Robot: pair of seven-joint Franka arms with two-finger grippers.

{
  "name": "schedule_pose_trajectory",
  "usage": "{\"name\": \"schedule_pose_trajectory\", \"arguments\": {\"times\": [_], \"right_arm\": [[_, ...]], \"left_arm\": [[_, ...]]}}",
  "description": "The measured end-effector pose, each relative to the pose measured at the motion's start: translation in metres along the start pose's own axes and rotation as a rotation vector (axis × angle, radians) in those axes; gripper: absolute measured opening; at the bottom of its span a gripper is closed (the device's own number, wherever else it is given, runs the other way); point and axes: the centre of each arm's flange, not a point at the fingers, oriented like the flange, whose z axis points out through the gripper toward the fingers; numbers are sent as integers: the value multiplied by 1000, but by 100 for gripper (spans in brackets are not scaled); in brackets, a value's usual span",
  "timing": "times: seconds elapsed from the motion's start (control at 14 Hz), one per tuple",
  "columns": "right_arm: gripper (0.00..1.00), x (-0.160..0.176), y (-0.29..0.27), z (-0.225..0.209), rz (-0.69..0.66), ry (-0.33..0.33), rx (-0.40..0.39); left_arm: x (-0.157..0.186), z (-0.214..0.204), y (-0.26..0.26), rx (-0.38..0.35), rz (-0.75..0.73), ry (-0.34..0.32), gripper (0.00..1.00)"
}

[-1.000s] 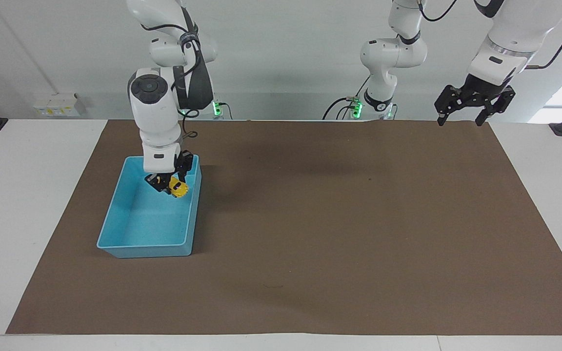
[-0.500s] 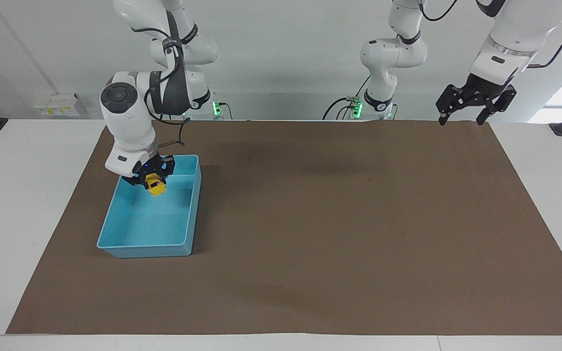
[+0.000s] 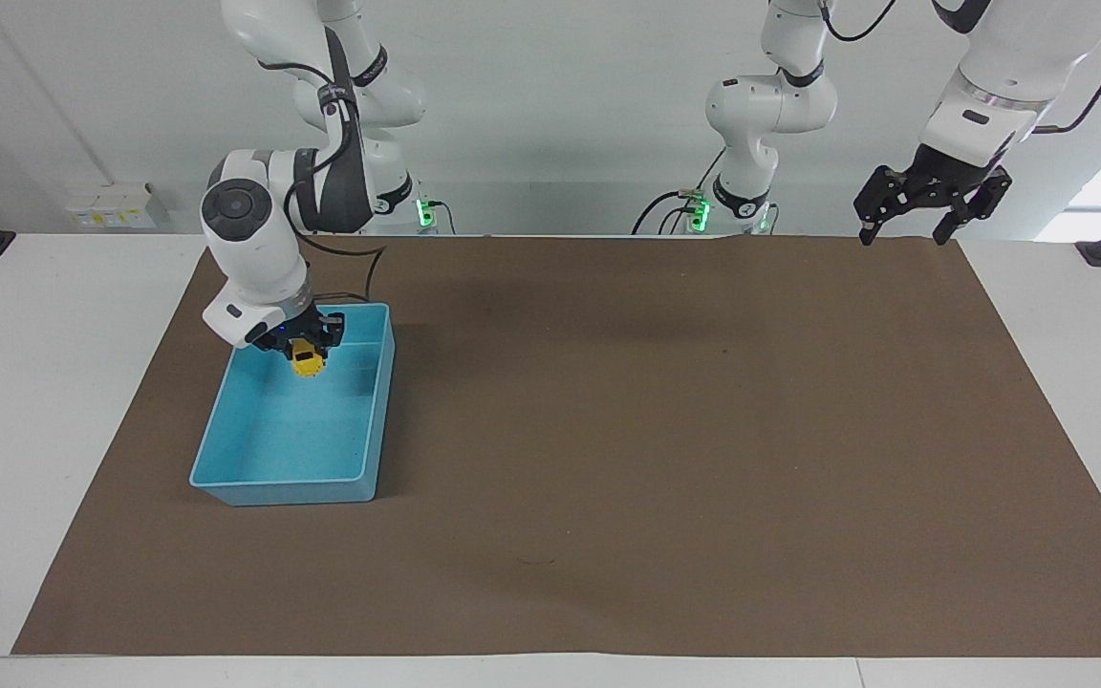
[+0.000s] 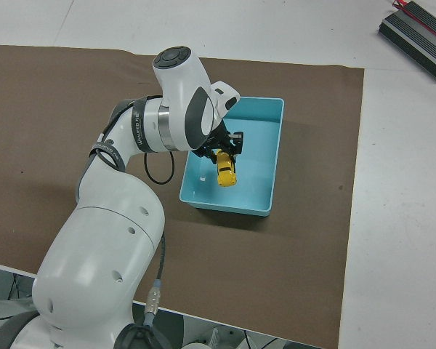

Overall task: Wind up and store yellow beetle car
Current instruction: 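Lift the car into the blue bin and lower it with the right gripper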

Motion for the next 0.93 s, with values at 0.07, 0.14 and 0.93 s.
{"name": "schedule_pose_trajectory", "arguments": {"times": [0.07, 0.14, 0.93], "right_arm": [[51, 1, 0, 6, 27, -11, 1], [51, 3, -1, 14, 56, -25, 1], [68, 29, 19, 99, 139, -60, 21]], "left_arm": [[0, 0, 0, 0, 0, 0, 100], [0, 0, 0, 0, 0, 0, 100], [0, 0, 0, 0, -1, -1, 100]]}}
